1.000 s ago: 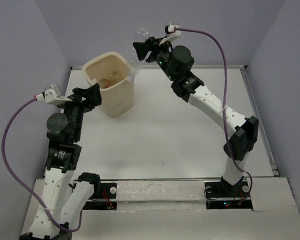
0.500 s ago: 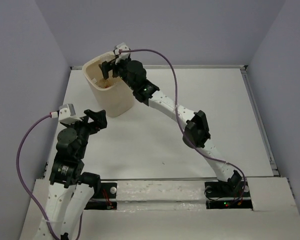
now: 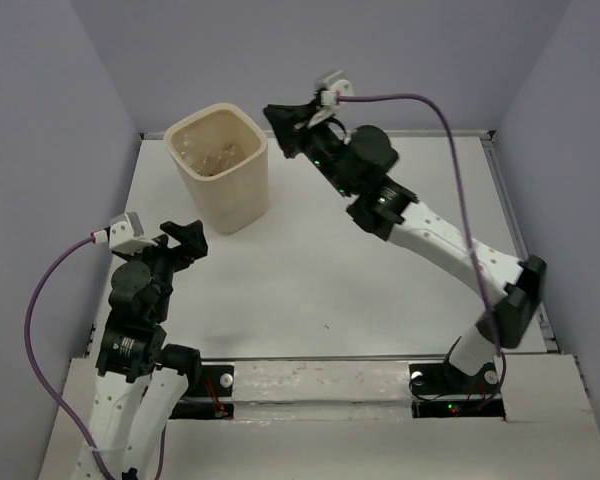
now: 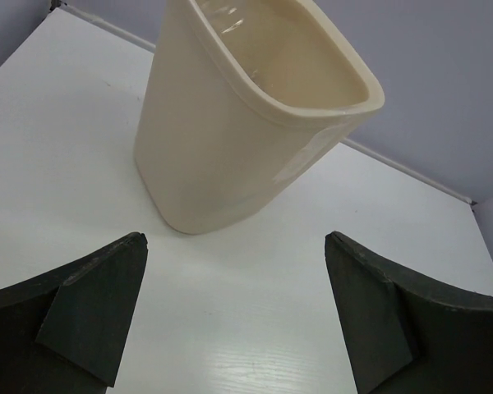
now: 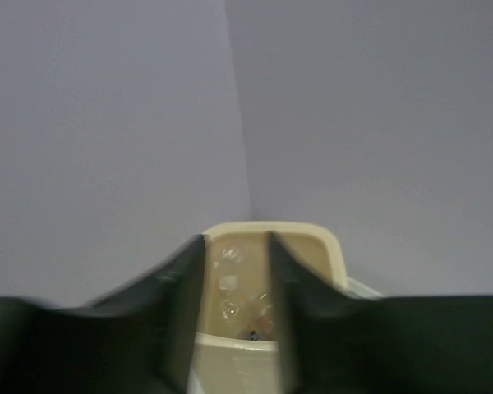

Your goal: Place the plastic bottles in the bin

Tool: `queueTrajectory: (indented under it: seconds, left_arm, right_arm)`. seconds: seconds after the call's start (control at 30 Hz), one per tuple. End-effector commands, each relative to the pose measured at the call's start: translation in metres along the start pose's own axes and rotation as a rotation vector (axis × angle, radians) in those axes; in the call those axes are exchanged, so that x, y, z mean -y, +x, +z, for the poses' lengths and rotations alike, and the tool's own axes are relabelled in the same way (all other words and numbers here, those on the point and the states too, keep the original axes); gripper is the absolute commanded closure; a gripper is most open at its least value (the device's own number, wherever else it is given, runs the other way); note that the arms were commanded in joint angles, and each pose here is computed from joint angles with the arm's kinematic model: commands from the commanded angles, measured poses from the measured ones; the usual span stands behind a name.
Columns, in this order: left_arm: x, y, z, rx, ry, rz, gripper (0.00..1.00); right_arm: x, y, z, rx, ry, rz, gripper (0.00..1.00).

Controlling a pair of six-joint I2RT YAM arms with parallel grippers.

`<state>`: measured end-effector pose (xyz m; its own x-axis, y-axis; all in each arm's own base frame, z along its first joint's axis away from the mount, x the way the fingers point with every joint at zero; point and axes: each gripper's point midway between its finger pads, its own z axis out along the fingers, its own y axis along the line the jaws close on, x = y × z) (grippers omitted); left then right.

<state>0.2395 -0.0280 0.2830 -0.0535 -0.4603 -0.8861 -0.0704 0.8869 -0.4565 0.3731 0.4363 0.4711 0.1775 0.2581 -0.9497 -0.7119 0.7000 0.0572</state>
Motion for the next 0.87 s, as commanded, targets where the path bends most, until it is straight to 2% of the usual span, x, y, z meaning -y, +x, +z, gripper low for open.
queueTrajectory:
  seconds: [0.0,0.03,0.1,0.13,0.17,0.2,0.23,0.27,0.3,0.33,0.37,0.4,0.47,0.63,0.73,0.83]
  left_arm:
    - [0.025,-0.035,-0.015,0.088,0.11,-0.017,0.01]
    - [0.033,-0.044,-0.018,0.113,0.146,-0.026,0.01]
    - [0.055,-0.06,-0.026,0.142,0.246,-0.048,0.01]
    - [0.067,-0.065,-0.03,0.143,0.299,-0.054,0.01]
    - [0.073,-0.069,-0.032,0.152,0.326,-0.061,0.01]
    - [0.083,-0.075,-0.036,0.164,0.378,-0.074,0.01]
    - [0.089,-0.078,-0.038,0.167,0.407,-0.08,0.01]
    - [0.095,-0.077,-0.04,0.16,0.447,-0.082,0.01]
    - [0.101,-0.082,-0.043,0.179,0.476,-0.096,0.01]
    - [0.103,-0.08,-0.043,0.173,0.491,-0.098,0.01]
    - [0.107,-0.078,-0.043,0.169,0.517,-0.098,0.01]
    - [0.108,-0.075,-0.042,0.159,0.523,-0.099,0.01]
    - [0.109,-0.066,-0.039,0.131,0.538,-0.104,0.01]
    - [0.107,-0.056,-0.038,0.12,0.547,-0.102,0.01]
    - [0.105,-0.055,-0.041,0.134,0.548,-0.087,0.01]
    - [0.104,-0.056,-0.04,0.136,0.541,-0.08,0.01]
  right_arm:
    - [0.017,-0.096,-0.085,0.176,0.051,0.092,1.0]
    - [0.021,-0.056,-0.103,0.091,0.064,0.089,1.0]
    - [0.03,-0.051,-0.157,0.072,0.088,0.123,1.0]
    - [0.037,-0.077,-0.191,0.128,0.111,0.165,1.0]
    - [0.04,-0.045,-0.193,0.058,0.135,0.168,1.0]
    - [0.047,-0.046,-0.226,0.07,0.153,0.187,1.0]
    - [0.05,-0.044,-0.242,0.069,0.167,0.201,0.94]
    - [0.057,-0.056,-0.27,0.095,0.189,0.225,0.78]
    - [0.061,-0.05,-0.284,0.082,0.206,0.23,0.65]
    - [0.066,-0.046,-0.297,0.073,0.231,0.238,0.47]
    - [0.075,-0.036,-0.322,0.051,0.278,0.265,0.06]
    - [0.077,-0.03,-0.332,0.038,0.289,0.274,0.01]
    - [0.081,-0.002,-0.352,-0.034,0.314,0.287,0.0]
    - [0.093,0.026,-0.382,-0.048,0.383,0.322,0.0]
    - [0.091,0.024,-0.383,-0.048,0.362,0.3,0.0]
    - [0.092,0.004,-0.379,-0.029,0.358,0.274,0.0]
